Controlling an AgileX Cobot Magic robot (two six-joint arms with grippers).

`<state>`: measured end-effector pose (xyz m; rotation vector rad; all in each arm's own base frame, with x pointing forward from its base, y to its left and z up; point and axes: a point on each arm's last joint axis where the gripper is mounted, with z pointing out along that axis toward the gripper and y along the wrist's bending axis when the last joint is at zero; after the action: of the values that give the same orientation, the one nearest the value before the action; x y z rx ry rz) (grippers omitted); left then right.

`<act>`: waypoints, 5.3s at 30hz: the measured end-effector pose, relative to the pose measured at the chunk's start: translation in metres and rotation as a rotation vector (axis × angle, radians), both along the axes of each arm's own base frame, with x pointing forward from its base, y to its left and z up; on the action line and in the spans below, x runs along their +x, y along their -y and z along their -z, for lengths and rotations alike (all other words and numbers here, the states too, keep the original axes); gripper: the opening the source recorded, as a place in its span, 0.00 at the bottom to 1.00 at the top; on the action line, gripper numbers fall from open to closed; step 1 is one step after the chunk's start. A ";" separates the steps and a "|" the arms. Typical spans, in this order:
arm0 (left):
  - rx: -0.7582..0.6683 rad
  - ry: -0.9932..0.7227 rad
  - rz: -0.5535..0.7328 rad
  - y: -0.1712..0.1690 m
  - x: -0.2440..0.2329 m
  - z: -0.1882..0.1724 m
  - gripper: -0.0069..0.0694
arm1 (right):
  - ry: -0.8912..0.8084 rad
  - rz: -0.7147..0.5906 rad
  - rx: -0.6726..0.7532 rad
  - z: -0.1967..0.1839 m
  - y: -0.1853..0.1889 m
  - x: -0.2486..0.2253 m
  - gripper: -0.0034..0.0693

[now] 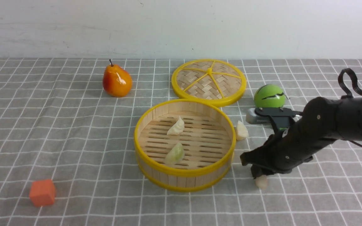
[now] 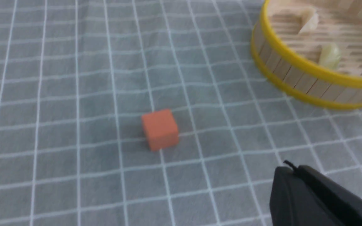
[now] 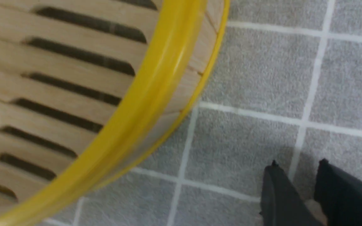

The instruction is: Put the dumplings into the steamer on the table with the grey tablecloth.

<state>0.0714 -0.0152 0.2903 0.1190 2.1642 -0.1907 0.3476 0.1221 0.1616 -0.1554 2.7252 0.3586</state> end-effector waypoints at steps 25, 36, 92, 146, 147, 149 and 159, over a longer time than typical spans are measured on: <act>-0.061 0.018 0.015 0.000 -0.006 0.021 0.07 | 0.224 -0.219 0.052 -0.019 -0.103 0.018 0.42; -0.063 0.013 0.015 0.000 -0.006 0.021 0.08 | 0.398 -0.173 0.124 -0.133 -0.071 0.028 0.75; 0.021 0.127 0.046 0.000 0.001 0.029 0.10 | 0.385 -0.277 0.055 -0.090 -0.082 0.072 0.42; 0.022 0.133 0.048 0.001 0.002 0.029 0.16 | 1.350 -0.213 0.080 -0.058 0.076 -0.259 0.03; 0.022 0.133 0.048 0.001 0.002 0.029 0.16 | 1.326 -0.179 0.090 -0.056 0.078 -0.258 0.03; 0.022 0.133 0.048 0.001 0.002 0.029 0.16 | 1.245 -0.088 0.115 -0.051 0.083 -0.256 0.03; 0.028 0.122 0.043 0.000 0.001 0.030 0.19 | 1.115 0.034 -0.007 -0.036 0.105 -0.279 0.04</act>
<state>0.0727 -0.0151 0.2603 0.1882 2.0441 -0.1732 0.0686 0.0169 0.1973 -0.2236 1.6242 0.1639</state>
